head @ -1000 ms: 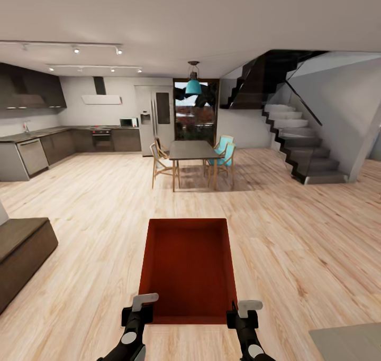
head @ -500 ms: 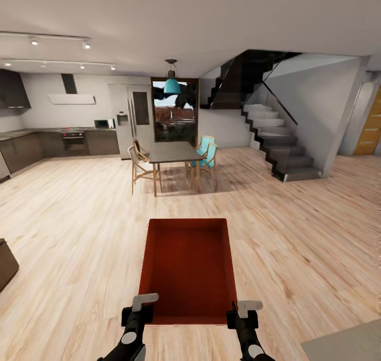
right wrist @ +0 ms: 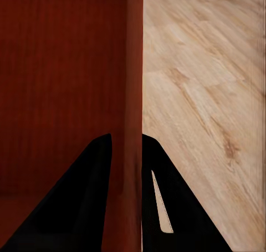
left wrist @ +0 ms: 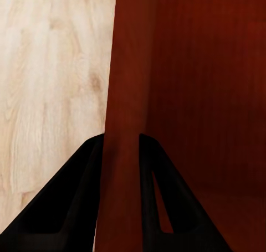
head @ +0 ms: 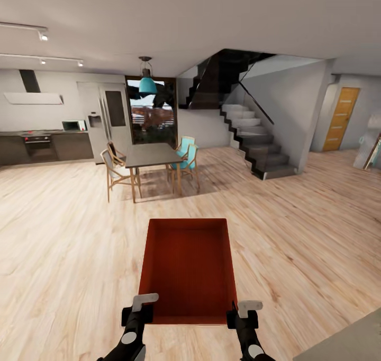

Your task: Move the two storage containers from the living room to the garage. In the garage, place one container on the floor and stack the other container on top of it (either order is fine).

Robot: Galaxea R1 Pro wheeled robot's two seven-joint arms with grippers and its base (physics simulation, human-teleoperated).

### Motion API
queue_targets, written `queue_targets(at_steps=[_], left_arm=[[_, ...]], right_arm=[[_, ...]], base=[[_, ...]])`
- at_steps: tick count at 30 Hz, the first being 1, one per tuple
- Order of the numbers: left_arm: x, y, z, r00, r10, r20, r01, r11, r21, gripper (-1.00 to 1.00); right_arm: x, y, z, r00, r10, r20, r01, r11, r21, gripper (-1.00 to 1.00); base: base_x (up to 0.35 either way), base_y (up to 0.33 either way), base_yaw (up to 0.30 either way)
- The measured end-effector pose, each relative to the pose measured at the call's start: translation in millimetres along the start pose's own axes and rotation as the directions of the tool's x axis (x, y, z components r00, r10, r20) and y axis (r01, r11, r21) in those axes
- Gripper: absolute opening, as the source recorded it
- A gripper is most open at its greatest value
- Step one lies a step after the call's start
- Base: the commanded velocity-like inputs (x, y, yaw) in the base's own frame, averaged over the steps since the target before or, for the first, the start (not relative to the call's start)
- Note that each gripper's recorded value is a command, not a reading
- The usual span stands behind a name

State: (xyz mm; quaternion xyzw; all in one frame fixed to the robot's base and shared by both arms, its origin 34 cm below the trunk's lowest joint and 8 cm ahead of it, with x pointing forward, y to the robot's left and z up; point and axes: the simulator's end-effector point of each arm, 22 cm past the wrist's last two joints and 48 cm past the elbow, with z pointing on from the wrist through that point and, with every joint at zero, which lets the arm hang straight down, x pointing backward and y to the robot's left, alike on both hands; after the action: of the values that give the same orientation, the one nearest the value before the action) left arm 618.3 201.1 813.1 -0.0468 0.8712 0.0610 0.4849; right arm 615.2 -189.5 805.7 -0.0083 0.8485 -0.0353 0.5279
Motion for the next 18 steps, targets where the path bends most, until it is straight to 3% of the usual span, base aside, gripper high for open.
queue_targets(at_steps=[4, 18], left_arm=[[0.3, 0.0, 0.0, 1.000, 0.001, -0.002, -0.001, 1.000, 0.000, -1.00], [0.5, 0.1, 0.0, 1.000, 0.001, -0.002, -0.001, 1.000, 0.000, -1.00]], right_arm=[[0.6, 0.1, -0.1, 1.000, 0.000, -0.002, 0.000, 1.000, 0.000, -1.00], [0.9, 0.1, -0.1, 1.000, 0.000, -0.003, 0.000, 1.000, -0.001, -1.00]], base=[[0.321, 0.000, -0.154], [0.321, 0.000, -0.007]])
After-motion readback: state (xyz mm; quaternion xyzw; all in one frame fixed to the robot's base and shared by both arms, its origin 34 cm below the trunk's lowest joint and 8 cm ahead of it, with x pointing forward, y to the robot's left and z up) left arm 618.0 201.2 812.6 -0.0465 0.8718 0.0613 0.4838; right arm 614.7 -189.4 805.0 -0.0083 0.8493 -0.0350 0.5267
